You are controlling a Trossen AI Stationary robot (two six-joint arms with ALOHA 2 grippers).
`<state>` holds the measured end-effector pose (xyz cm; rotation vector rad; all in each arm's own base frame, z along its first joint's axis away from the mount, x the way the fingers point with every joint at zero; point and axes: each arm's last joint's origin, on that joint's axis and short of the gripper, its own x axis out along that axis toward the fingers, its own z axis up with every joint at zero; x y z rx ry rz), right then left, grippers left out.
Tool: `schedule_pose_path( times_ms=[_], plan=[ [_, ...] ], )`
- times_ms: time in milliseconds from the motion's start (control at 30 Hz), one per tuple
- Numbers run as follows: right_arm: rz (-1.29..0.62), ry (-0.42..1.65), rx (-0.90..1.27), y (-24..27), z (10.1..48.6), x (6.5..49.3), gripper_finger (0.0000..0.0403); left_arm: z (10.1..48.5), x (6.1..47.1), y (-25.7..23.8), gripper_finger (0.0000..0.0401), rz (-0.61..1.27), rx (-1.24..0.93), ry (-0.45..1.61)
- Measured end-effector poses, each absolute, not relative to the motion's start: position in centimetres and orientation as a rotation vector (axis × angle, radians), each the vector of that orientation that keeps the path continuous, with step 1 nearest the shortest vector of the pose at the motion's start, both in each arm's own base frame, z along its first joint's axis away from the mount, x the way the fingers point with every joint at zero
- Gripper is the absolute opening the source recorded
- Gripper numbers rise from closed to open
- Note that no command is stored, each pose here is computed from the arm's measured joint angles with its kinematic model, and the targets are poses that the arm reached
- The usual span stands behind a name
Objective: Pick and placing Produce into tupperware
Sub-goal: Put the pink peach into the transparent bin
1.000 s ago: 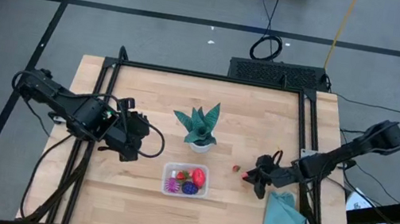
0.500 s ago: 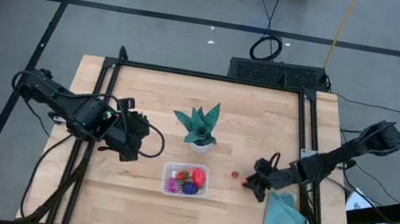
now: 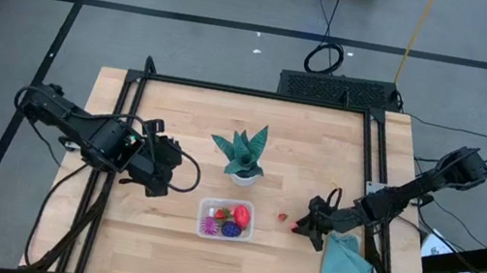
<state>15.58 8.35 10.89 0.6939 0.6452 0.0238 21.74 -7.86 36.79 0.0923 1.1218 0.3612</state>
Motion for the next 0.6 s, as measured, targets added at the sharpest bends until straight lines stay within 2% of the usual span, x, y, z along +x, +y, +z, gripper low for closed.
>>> schedule_pose_path(
  times_ms=[67, 233, 600],
  plan=[
    [0.02, 0.648, 0.686, 8.3, 10.8, 15.6, 0.0099, 36.8, 21.7, -7.9, 0.0186, 0.361, 0.092, 1.122],
    [-0.126, 0.76, 0.737, 7.8, 9.7, 14.8, 0.0099, 36.8, 21.7, -7.9, 0.0186, 0.361, 0.092, 1.122],
    [-0.095, 0.738, 0.769, 8.1, 10.0, 14.9, 0.0122, 36.8, 21.7, -7.9, 0.0186, 0.361, 0.092, 1.121]
  ],
)
